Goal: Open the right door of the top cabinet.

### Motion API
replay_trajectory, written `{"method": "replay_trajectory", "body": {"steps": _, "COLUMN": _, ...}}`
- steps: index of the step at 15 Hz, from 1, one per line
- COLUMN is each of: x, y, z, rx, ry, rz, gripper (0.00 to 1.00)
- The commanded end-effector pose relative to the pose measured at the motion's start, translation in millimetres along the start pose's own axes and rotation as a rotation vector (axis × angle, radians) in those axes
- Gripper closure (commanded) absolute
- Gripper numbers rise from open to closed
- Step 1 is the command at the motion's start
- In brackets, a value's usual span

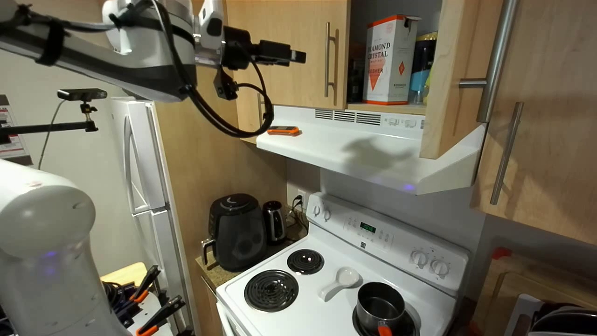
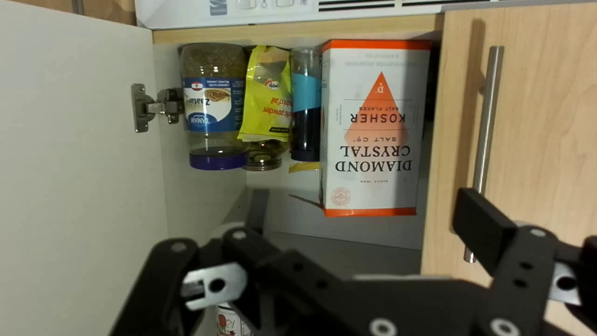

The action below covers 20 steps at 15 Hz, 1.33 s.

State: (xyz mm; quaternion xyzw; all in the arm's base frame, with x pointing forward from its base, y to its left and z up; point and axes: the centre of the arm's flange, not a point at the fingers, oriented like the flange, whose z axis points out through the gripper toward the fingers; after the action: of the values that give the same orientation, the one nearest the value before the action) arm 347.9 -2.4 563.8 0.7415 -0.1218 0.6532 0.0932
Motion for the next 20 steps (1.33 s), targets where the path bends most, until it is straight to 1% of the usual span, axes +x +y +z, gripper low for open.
{"method": "replay_trajectory", "body": {"steps": 1, "x": 0, "y": -14, "z": 31, "rx": 0.015, "ry": 0.022, "rz": 0.019, "gripper": 0.0}}
{"method": "replay_trajectory", "body": {"steps": 13, "x": 14, "y": -21, "z": 69, "rx": 0.011, "ry": 0.077, "rz": -0.004, "gripper": 0.0}}
{"method": "replay_trajectory", "body": {"steps": 16, "x": 21, "y": -20, "z": 78, "rx": 0.02, "ry": 0.097, "rz": -0.006, "gripper": 0.0}}
{"method": "replay_trajectory", "body": {"steps": 20, "x": 30, "y": -19, "z": 88, "rx": 0.053, "ry": 0.118, "rz": 0.016, "gripper": 0.0}}
